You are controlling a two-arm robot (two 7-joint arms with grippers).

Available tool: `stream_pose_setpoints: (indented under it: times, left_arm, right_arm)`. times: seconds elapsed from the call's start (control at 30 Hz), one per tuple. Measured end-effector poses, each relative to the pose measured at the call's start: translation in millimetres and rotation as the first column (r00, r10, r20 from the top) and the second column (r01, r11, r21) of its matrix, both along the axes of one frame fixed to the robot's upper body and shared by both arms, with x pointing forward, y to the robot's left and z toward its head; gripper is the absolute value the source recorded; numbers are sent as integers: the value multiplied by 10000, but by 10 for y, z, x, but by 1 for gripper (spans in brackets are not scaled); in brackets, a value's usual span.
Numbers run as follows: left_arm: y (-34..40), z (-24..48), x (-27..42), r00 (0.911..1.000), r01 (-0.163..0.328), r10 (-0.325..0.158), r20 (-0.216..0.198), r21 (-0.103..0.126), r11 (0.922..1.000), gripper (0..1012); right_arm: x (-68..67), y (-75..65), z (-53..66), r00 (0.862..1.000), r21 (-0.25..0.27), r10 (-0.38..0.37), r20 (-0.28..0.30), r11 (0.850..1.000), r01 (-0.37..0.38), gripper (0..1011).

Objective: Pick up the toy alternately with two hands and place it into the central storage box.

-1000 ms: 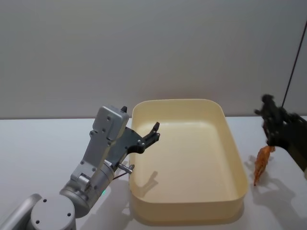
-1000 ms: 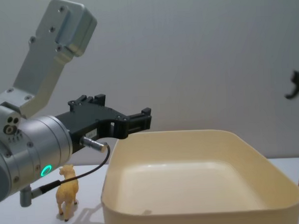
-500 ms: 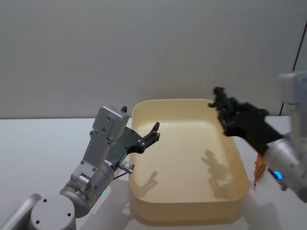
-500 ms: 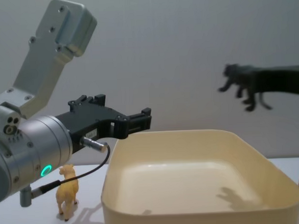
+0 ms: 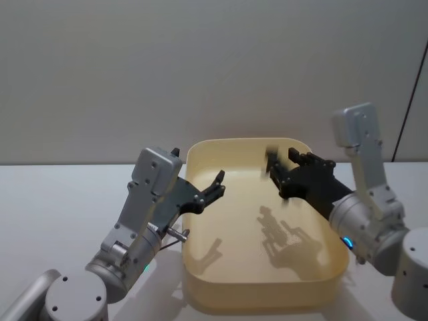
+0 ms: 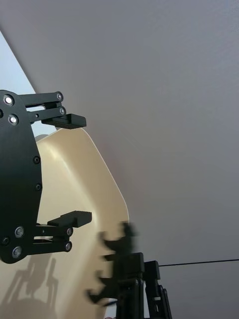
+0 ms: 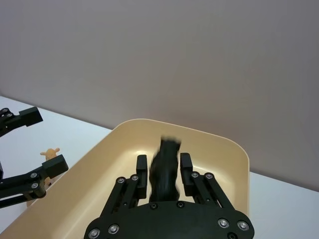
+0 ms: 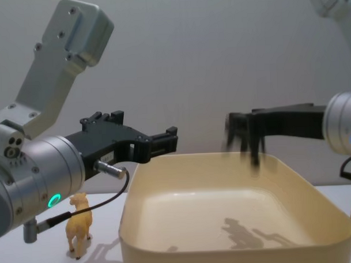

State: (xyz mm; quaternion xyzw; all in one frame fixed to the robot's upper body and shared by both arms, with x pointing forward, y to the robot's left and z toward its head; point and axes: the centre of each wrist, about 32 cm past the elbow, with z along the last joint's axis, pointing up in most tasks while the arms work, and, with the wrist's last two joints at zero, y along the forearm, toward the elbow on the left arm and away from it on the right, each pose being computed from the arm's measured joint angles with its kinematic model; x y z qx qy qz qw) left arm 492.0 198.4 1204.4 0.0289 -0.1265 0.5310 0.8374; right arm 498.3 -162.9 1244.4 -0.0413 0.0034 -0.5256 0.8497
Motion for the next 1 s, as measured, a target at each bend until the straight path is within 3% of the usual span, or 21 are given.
stream_pose_setpoints:
  times: [0.13, 0.33, 0.63, 0.8, 1.0]
  left_arm:
    - [0, 0, 0, 10000, 1, -1, 0, 1, 10000, 1001]
    - [0, 0, 0, 10000, 0, 0, 0, 1, 10000, 1001]
    - [0, 0, 0, 10000, 0, 0, 0, 0, 10000, 1001]
    - [0, 0, 0, 10000, 0, 0, 0, 0, 10000, 1001]
    - [0, 0, 0, 10000, 0, 0, 0, 1, 10000, 1001]
  right_arm:
    - [26, 45, -12, 10000, -106, 16, -85, 9999, -17, 457]
    - [54, 94, -24, 9998, -211, 32, -174, 9998, -36, 708]
    - [74, 125, -34, 9997, -295, 32, -236, 9996, -39, 954]
    - [52, 58, -30, 9996, -328, -155, -243, 9994, 147, 1001]
    - [-51, -136, -27, 9971, -430, -685, -329, 9968, 671, 1001]
